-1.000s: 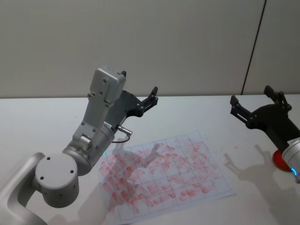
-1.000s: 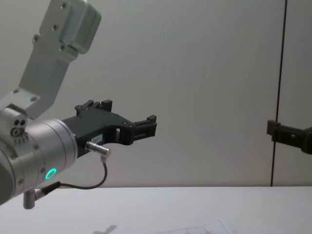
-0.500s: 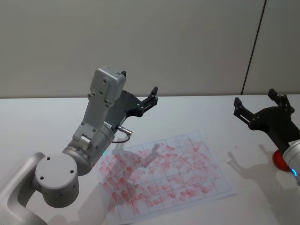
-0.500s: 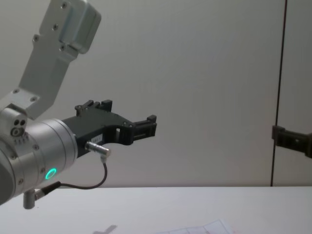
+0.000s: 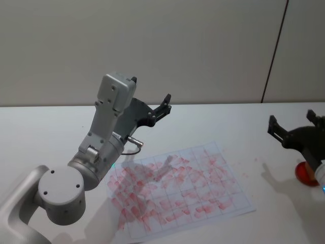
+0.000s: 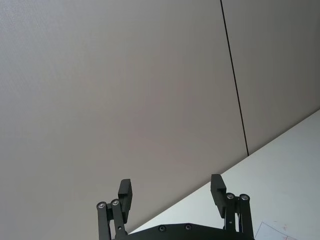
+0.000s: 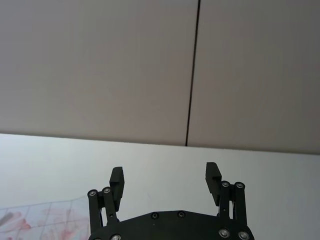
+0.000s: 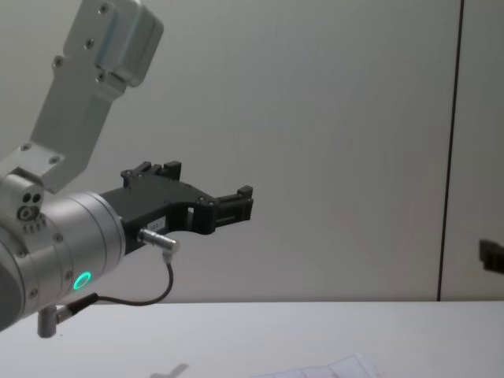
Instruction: Use the one hand to pick up the stamp and affix it onto the A4 paper.
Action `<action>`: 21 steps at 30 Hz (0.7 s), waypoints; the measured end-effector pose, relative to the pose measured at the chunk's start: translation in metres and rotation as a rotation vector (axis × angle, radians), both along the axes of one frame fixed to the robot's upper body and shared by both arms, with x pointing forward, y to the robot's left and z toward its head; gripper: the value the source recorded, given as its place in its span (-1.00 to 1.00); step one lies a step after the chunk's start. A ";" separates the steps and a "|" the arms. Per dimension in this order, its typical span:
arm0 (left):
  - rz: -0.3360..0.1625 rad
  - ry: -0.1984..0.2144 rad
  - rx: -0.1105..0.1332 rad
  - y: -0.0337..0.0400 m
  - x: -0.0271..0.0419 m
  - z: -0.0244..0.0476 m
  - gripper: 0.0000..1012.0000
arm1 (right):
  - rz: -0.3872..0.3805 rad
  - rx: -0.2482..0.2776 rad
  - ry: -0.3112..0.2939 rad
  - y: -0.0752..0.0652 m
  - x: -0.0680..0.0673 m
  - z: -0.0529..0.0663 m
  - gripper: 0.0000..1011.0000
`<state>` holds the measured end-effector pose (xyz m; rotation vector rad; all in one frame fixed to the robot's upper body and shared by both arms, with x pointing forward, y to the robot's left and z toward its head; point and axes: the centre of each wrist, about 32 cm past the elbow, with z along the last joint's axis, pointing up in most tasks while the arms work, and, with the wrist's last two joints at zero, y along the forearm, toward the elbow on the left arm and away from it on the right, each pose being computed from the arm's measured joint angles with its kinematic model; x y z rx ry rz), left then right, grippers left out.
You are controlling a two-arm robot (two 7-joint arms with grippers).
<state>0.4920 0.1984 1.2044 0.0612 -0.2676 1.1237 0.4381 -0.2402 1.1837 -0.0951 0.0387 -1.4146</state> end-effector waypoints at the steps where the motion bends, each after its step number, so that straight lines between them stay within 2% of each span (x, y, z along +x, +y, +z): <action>1: 0.000 0.000 0.000 0.0000 0.0000 0.0000 0.98 | -0.012 -0.001 0.013 -0.001 0.000 0.000 0.98; 13: 0.000 0.000 0.000 0.0000 0.0000 0.0000 0.98 | -0.091 0.010 0.123 -0.006 -0.001 -0.012 0.98; 21: 0.000 0.000 0.000 0.0000 0.0000 0.0000 0.98 | -0.113 0.017 0.174 -0.010 -0.001 -0.017 0.98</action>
